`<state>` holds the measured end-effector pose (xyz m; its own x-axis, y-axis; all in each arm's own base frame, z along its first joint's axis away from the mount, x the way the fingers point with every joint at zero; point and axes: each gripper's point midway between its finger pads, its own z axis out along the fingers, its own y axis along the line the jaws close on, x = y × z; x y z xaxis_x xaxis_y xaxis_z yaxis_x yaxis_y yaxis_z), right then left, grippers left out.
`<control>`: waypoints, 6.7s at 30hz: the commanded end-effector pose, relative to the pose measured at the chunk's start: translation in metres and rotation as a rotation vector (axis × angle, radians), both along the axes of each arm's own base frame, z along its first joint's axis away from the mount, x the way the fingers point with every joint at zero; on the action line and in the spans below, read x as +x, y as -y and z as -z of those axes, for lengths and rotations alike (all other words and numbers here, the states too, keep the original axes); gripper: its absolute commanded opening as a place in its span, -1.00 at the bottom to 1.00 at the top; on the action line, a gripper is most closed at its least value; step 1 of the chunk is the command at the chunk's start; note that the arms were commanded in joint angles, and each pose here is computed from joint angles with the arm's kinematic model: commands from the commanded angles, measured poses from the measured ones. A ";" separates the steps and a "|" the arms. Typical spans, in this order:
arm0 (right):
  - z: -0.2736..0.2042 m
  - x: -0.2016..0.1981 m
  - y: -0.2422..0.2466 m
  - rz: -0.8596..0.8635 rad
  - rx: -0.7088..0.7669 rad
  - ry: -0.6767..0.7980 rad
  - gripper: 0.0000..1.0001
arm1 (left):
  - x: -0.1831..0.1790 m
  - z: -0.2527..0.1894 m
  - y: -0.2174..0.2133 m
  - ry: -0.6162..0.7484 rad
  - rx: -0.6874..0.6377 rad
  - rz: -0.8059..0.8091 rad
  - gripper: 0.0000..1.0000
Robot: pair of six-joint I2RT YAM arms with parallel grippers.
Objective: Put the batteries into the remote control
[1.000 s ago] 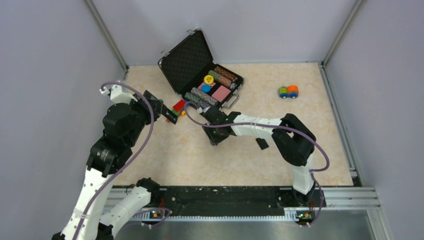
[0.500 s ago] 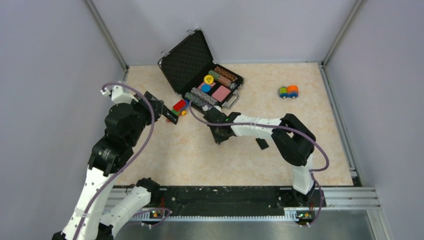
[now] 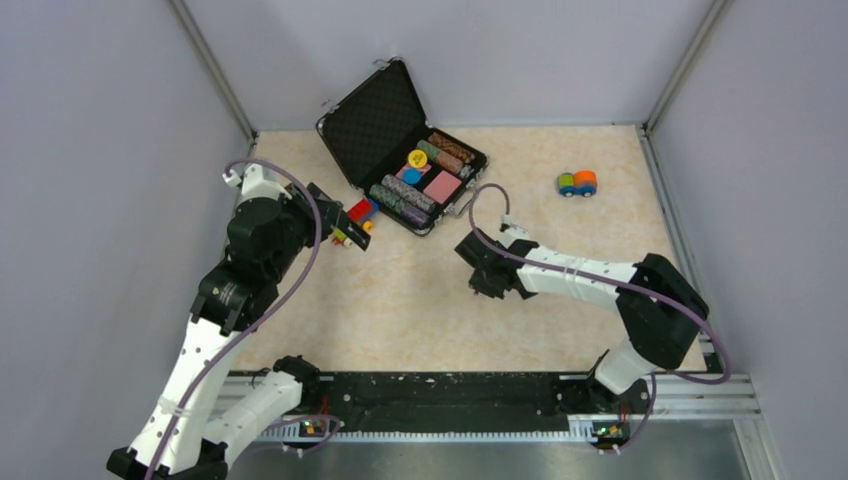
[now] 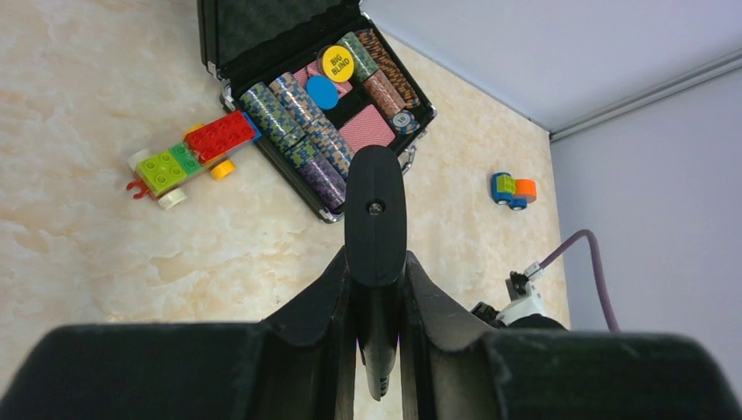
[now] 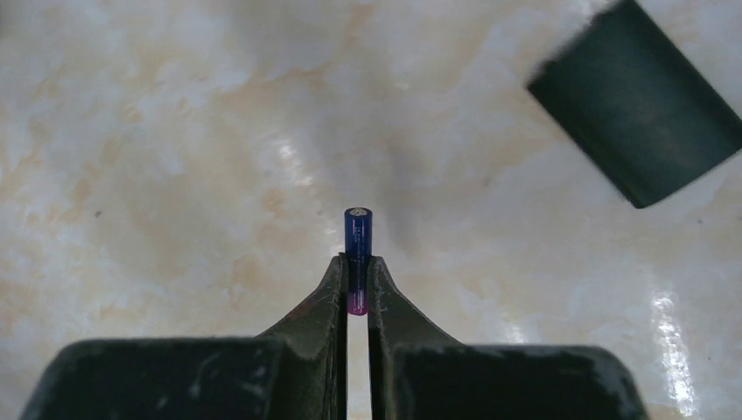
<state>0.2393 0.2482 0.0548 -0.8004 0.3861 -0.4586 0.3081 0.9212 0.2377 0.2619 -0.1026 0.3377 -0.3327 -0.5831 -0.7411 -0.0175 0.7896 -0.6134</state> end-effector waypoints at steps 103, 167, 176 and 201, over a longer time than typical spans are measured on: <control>0.040 -0.016 0.036 -1.827 -0.479 0.006 -1.00 | 0.017 0.012 -0.004 0.004 -0.018 -0.029 -1.00; -0.125 -0.078 -0.045 -0.539 0.533 -0.118 -1.00 | -0.016 0.133 0.209 -0.328 -0.429 1.180 -1.00; -0.111 -0.072 -0.044 -0.527 0.486 -0.126 -1.00 | -0.019 0.139 0.210 -0.414 -0.463 1.177 -1.00; -0.110 -0.064 -0.040 -0.518 0.446 -0.090 -0.47 | -0.015 0.150 0.210 -0.490 -0.482 1.113 -1.00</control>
<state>0.1694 0.2917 0.1625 -0.9712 0.0692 -0.2279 -0.0965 0.7605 0.6421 0.2459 -0.3085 0.1746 -0.9808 -0.0146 -0.1945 0.1838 0.2648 -0.9466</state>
